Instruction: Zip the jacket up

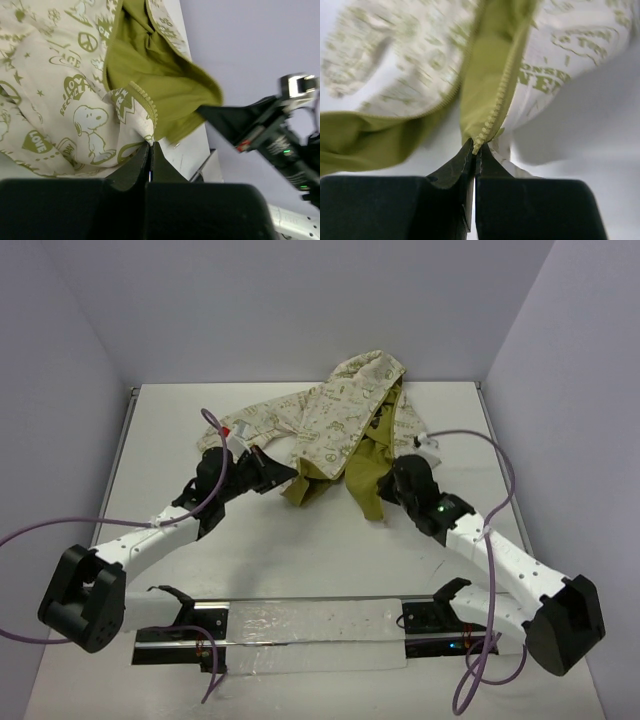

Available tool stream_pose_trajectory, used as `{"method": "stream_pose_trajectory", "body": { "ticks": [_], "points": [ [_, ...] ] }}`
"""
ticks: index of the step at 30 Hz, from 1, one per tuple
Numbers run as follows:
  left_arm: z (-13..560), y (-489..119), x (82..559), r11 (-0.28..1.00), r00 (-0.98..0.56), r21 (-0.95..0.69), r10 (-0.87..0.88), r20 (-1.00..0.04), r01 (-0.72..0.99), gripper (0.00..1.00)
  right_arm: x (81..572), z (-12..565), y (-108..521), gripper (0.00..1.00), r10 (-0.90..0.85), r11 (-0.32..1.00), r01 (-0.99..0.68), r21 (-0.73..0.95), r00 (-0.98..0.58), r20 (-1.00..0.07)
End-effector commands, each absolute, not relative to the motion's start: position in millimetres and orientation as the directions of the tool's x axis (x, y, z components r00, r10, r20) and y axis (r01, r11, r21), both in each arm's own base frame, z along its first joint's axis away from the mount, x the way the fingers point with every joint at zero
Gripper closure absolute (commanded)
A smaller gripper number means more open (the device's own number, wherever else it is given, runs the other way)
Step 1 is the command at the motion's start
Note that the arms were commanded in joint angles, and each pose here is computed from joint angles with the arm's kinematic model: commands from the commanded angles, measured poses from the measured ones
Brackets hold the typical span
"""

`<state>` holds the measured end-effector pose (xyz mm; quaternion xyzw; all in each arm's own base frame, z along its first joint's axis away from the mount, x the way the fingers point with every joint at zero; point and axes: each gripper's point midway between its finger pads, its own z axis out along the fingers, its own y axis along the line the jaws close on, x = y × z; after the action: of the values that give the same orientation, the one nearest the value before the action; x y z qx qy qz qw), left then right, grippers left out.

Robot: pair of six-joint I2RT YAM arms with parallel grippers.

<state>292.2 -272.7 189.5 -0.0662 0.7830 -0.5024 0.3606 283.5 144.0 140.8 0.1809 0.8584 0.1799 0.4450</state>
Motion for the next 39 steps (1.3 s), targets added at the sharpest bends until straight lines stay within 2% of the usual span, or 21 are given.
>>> {"method": "stream_pose_trajectory", "body": {
  "ticks": [1, 3, 5, 6, 9, 11, 12, 14, 16, 18, 19, 29, 33, 39],
  "points": [
    [204.7, -249.8, 302.7, 0.583, -0.653, -0.786, -0.518, -0.553, 0.203, 1.0, 315.6, 187.8, 146.4, 1.0, 0.24, 0.965, 0.043, 0.26, -0.551, -0.799],
    [199.5, -243.6, 301.1, 0.6, -0.65, -0.782, -0.529, -0.545, 0.168, 1.0, 325.6, 193.4, 152.1, 1.0, 0.225, 0.968, 0.03, 0.25, -0.548, -0.806],
    [174.2, -228.7, 302.5, 0.648, -0.651, -0.761, -0.559, -0.514, 0.044, 1.0, 350.1, 179.0, 173.0, 1.0, 0.143, 0.981, -0.018, 0.194, -0.611, -0.779],
    [164.5, -227.4, 301.7, 0.658, -0.659, -0.753, -0.555, -0.508, 0.026, 1.0, 360.3, 201.1, 181.8, 1.0, 0.159, 0.974, -0.038, 0.222, -0.583, -0.796],
    [131.7, -235.3, 291.9, 0.644, -0.712, -0.765, -0.533, -0.457, 0.009, 1.0, 415.3, 192.0, 229.8, 1.0, 0.068, 0.977, -0.105, 0.185, -0.669, -0.74],
    [119.6, -240.2, 287.9, 0.638, -0.734, -0.77, -0.527, -0.428, -0.009, 1.0, 439.3, 146.2, 256.2, 0.94, -0.013, 0.979, -0.138, 0.147, -0.769, -0.64],
    [115.2, -240.8, 287.8, 0.643, -0.739, -0.766, -0.524, -0.424, -0.017, 1.0, 453.5, 159.6, 269.7, 0.89, -0.007, 0.972, -0.158, 0.173, -0.758, -0.652],
    [110.7, -242.6, 288.2, 0.653, -0.744, -0.757, -0.515, -0.425, -0.019, 1.0, 466.3, 138.5, 283.8, 0.57, -0.038, 0.971, -0.17, 0.167, -0.801, -0.597],
    [109.4, -242.7, 290.1, 0.664, -0.743, -0.748, -0.506, -0.437, -0.013, 1.0, 468.2, 133.5, 294.0, 0.36, -0.047, 0.959, -0.202, 0.201, -0.808, -0.588],
    [108.3, -242.8, 296.6, 0.678, -0.738, -0.735, -0.504, -0.449, -0.015, 1.0, 469.3, 146.4, 295.8, 0.33, -0.033, 0.947, -0.221, 0.233, -0.787, -0.616],
    [105.7, -244.5, 298.9, 0.686, -0.744, -0.727, -0.493, -0.45, -0.015, 1.0, 469.7, 146.5, 295.0, 0.27, -0.027, 0.943, -0.227, 0.244, -0.783, -0.621],
    [99.2, -249.9, 307.6, 0.708, -0.756, -0.706, -0.463, -0.462, -0.003, 1.0, 438.9, 155.5, 281.9, 0.26, -0.022, 0.922, -0.261, 0.285, -0.771, -0.636],
    [97.8, -249.3, 307.5, 0.714, -0.758, -0.7, -0.461, -0.462, -0.007, 1.0, 414.7, 128.2, 284.9, 0.25, 0.061, 0.892, -0.226, 0.391, -0.797, -0.6],
    [90.9, -239.8, 302.8, 0.734, -0.751, -0.678, -0.469, -0.466, -0.038, 1.0, 384.3, 83.3, 307.2, 0.27, 0.034, 0.85, -0.242, 0.468, -0.862, -0.507]
  ]
}}
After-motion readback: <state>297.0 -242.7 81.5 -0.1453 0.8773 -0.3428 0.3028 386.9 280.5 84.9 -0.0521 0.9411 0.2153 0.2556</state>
